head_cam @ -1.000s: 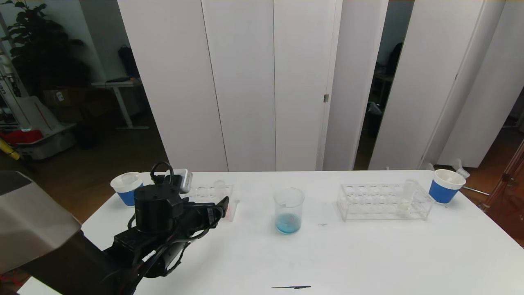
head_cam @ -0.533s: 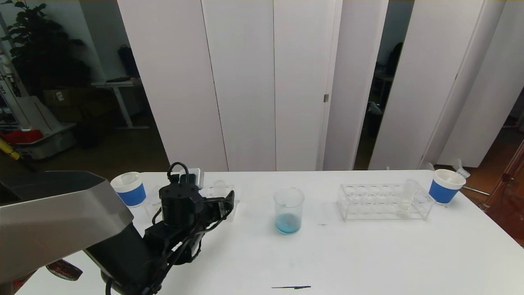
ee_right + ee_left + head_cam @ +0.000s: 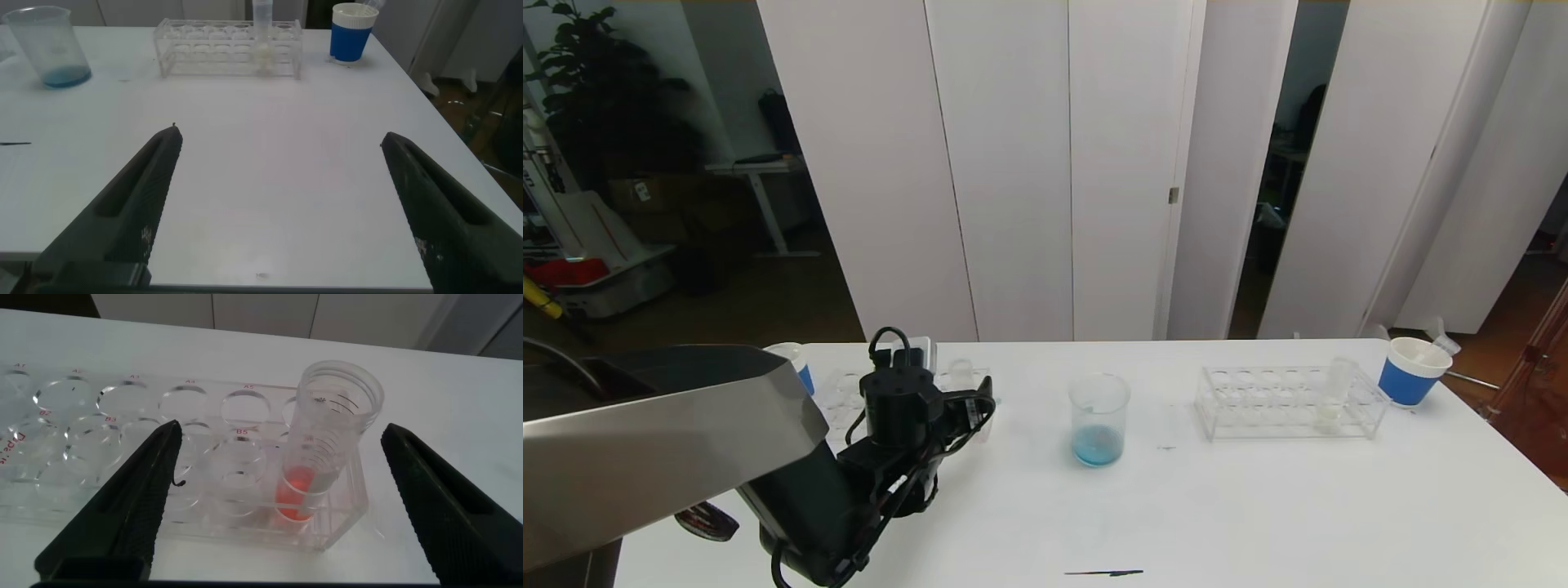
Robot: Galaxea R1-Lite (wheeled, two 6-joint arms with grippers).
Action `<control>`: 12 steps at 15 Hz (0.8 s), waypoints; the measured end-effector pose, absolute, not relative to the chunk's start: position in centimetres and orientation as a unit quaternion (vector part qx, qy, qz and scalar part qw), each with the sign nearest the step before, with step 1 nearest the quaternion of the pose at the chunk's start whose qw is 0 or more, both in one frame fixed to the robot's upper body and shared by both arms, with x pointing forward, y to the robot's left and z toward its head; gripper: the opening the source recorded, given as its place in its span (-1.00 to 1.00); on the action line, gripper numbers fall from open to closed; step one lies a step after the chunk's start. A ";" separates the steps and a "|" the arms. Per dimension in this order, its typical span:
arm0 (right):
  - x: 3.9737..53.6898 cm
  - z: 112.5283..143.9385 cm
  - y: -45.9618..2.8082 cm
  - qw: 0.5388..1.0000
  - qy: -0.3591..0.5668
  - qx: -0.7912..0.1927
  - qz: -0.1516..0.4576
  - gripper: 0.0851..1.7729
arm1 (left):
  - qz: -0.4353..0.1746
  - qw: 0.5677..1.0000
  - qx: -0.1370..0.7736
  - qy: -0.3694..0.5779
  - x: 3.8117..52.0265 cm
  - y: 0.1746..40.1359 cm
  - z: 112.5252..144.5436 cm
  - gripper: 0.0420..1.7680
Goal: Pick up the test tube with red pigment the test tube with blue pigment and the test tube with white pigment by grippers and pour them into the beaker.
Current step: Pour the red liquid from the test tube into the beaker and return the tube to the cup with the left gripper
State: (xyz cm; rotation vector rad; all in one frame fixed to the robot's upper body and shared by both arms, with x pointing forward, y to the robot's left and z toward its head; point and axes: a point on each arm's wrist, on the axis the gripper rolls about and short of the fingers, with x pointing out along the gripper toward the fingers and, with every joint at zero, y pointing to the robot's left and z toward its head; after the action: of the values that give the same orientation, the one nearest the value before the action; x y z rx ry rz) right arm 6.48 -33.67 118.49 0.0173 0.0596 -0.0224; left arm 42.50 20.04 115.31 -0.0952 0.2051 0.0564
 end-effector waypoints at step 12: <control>6.5 118.5 -33.7 0.999 0.030 0.009 -0.012 0.97 | 0.038 0.994 -0.053 0.088 43.9 20.2 114.7 0.89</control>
State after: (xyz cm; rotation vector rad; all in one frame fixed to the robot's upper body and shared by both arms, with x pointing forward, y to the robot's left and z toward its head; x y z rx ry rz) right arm 6.48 -33.67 118.49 0.0179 0.0596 -0.0235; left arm 43.93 20.23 114.75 -0.1057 0.1767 0.0767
